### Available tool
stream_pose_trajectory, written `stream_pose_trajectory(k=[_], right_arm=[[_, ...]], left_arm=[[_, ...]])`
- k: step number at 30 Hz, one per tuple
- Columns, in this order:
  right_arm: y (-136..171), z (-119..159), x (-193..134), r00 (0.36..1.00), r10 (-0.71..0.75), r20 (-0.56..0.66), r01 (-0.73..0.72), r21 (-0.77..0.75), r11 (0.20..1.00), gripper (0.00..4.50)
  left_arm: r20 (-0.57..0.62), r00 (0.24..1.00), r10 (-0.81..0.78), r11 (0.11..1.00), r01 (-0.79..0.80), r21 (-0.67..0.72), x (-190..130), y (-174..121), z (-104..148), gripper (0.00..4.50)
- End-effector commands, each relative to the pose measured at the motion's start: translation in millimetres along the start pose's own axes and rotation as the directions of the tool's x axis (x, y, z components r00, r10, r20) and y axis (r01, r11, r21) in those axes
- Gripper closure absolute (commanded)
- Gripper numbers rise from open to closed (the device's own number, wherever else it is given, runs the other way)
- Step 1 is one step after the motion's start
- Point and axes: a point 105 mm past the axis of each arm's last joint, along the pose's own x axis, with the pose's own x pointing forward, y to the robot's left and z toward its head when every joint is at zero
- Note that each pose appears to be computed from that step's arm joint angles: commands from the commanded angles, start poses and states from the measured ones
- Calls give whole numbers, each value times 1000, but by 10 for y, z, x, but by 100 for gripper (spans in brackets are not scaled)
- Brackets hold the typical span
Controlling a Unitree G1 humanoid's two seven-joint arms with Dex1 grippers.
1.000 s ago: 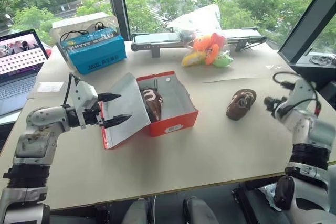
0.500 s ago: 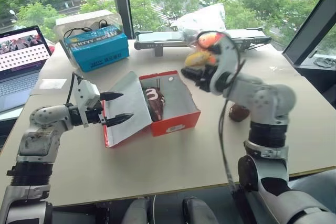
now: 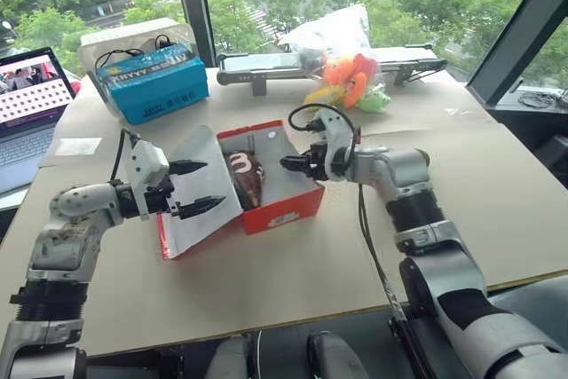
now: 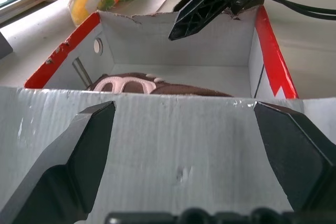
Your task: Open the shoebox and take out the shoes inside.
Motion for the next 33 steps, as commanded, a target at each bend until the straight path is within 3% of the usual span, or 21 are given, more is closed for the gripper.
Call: stream_pose_trajectory(k=[1,5,8,13,17,21,27,33], right_arm=[[-92,407,-160,994,-46,104,57,-102,993,120],[-223,621,-326,981,-124,150,151,-183,971,120],[-155,790,-406,975,-116,188,156,-214,964,120],[364,922,-244,974,80,210,-50,-142,989,120],[511,905,-84,972,128,197,-112,-92,989,120],[522,775,98,975,150,161,-147,-30,989,120],[402,328,345,987,150,57,-152,39,988,120],[505,167,465,979,204,14,-204,101,974,120]], left_arm=[[21,1000,20,999,-21,33,-56,16,116,0],[19,999,27,999,-27,31,-70,10,114,0],[18,999,29,999,-29,30,-77,3,117,0],[15,999,34,999,-34,35,-86,22,126,0],[15,999,36,999,-36,36,-84,26,132,0],[15,999,37,999,-38,38,-91,20,138,0],[15,999,45,998,-45,38,-108,16,138,0],[13,999,48,998,-48,36,-111,15,135,0]])
